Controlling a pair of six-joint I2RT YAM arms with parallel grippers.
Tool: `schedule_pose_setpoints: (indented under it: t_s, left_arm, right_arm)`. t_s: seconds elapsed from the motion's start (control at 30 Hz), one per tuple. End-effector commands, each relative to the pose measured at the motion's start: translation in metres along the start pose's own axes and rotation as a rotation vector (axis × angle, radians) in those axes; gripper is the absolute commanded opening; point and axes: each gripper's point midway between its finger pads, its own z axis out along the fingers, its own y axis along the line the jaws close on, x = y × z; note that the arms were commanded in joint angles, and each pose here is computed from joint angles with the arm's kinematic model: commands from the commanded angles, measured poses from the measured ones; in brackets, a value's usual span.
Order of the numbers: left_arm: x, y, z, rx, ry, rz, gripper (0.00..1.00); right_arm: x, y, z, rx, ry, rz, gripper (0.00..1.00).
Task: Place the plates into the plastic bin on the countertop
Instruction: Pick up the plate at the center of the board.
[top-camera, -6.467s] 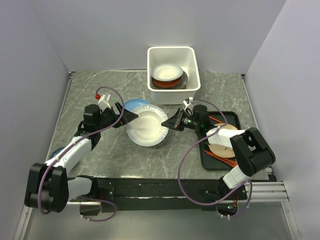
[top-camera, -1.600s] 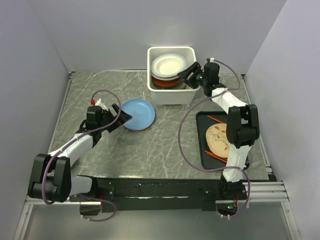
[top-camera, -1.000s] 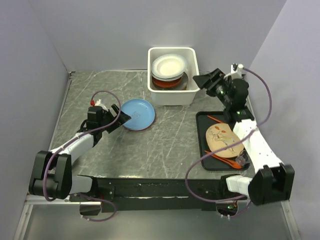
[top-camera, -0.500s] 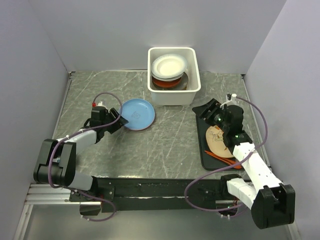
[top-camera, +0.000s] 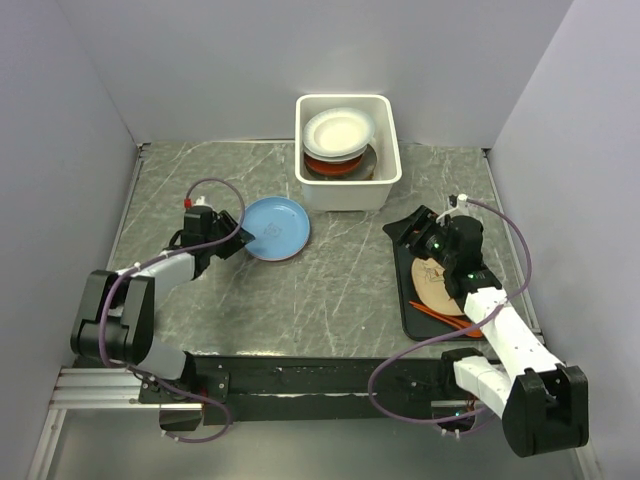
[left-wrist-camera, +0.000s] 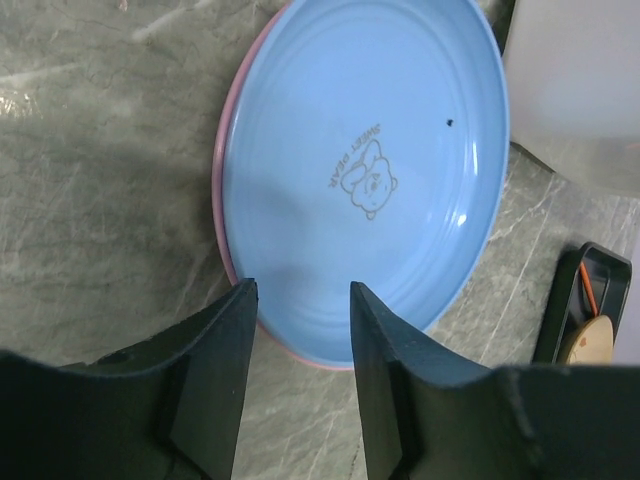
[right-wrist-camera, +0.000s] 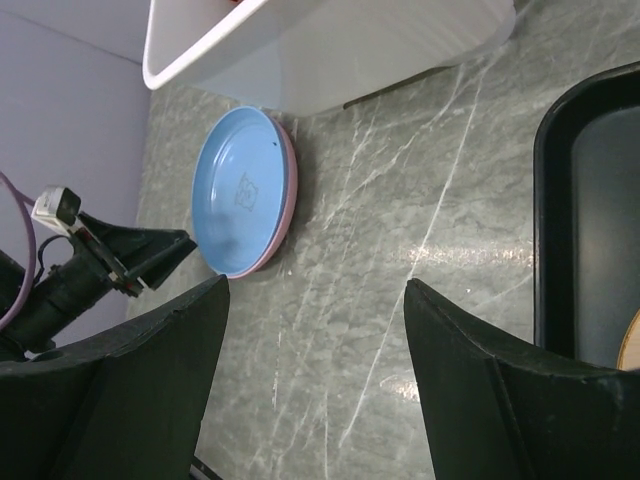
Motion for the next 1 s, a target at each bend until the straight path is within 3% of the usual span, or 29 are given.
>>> schedule_pose_setpoints:
  t_s: [0.0,0.3,0.43,0.63,0.97]
  left_arm:
    - [-0.013,-0.01,0.008,0.022,-0.015,0.014,0.46]
    - [-0.004,-0.002,0.019,0.014,0.013,0.003,0.44]
    - [0.001,0.006,0.023,-0.007,0.024,0.003,0.52]
    - [0.019,0.021,0.041,-0.033,0.087,0.0,0.51]
    - [0.043,0.02,0.054,-0.008,0.153,0.007,0.48]
  right_arm:
    - [-0.011,0.006,0.003,-0.018,-0.033,-0.04,0.78]
    - [0.0,-0.005,0.009,-0.005,-0.002,-0.02,0.78]
    - [0.003,-0.006,0.012,-0.006,0.01,-0.015,0.78]
    - [0.011,-0.001,0.019,-0.04,0.032,0.002,0.77]
    - [0.071,0.044,0.065,-0.101,0.188,-0.035,0.77]
